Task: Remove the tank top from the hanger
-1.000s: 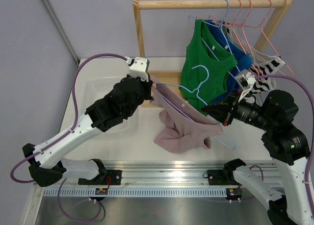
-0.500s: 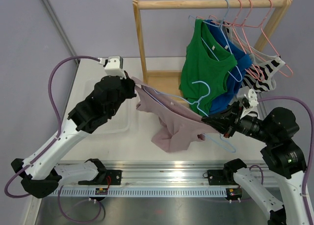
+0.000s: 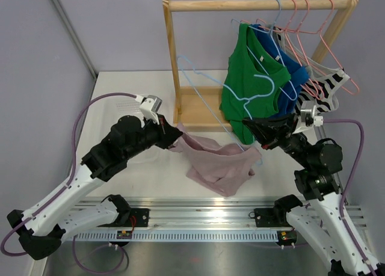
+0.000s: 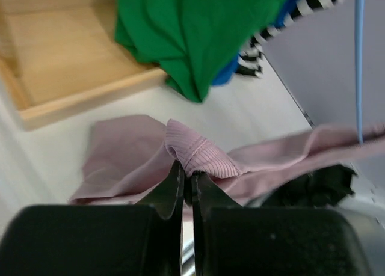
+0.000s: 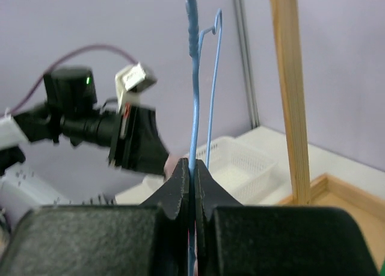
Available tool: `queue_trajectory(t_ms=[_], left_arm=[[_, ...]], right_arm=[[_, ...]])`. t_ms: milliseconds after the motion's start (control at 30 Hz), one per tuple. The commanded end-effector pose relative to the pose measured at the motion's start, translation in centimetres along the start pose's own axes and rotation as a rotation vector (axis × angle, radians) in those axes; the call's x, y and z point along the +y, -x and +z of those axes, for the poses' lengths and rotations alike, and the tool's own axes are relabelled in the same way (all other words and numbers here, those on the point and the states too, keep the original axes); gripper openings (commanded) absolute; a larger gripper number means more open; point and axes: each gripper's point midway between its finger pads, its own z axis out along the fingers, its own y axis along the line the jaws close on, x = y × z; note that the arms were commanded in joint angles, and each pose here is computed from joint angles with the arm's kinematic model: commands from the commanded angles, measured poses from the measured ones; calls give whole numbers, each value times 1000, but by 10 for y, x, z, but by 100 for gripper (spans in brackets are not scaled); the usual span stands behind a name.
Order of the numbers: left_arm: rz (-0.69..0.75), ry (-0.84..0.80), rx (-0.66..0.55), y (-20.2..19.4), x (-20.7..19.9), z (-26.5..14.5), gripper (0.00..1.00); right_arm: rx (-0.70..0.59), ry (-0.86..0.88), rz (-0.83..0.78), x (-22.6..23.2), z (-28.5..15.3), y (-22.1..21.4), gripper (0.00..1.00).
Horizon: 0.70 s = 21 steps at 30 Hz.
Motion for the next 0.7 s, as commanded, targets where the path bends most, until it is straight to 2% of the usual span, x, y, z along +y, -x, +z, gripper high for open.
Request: queue_trajectory(t_ms=[0, 67, 100, 133, 200, 267, 367, 500, 567, 667], left_arm=[[3, -318, 23, -9, -54, -8, 0], [28, -326, 75, -29, -54, -3, 0], [39, -327, 100, -37, -54, -1, 0], [46, -326, 123, -45, -54, 2, 0], [49, -322, 174, -64, -52, 6, 0], [61, -322, 218, -80, -51, 11, 2], [63, -275, 258, -96, -42, 16, 4], [67, -166, 276, -105, -23, 24, 2], [69, -172, 295, -111, -23, 26, 0], [93, -208, 347, -128, -29, 30, 0]], right_arm=[[-354, -15, 71, -13, 17, 62, 0], [-478, 31, 70, -11, 20, 84, 0], [-507, 10, 135, -26, 28, 81, 0], [-601, 59, 116, -19, 23, 97, 0], [-660, 47, 140, -34, 29, 99, 0], [-731, 70, 82, -31, 24, 108, 0], [-731, 48, 64, -41, 29, 103, 0], [-651, -100, -101, -60, 30, 82, 0], [-580, -198, -198, -74, 32, 67, 0], [-541, -226, -247, -73, 34, 61, 0]])
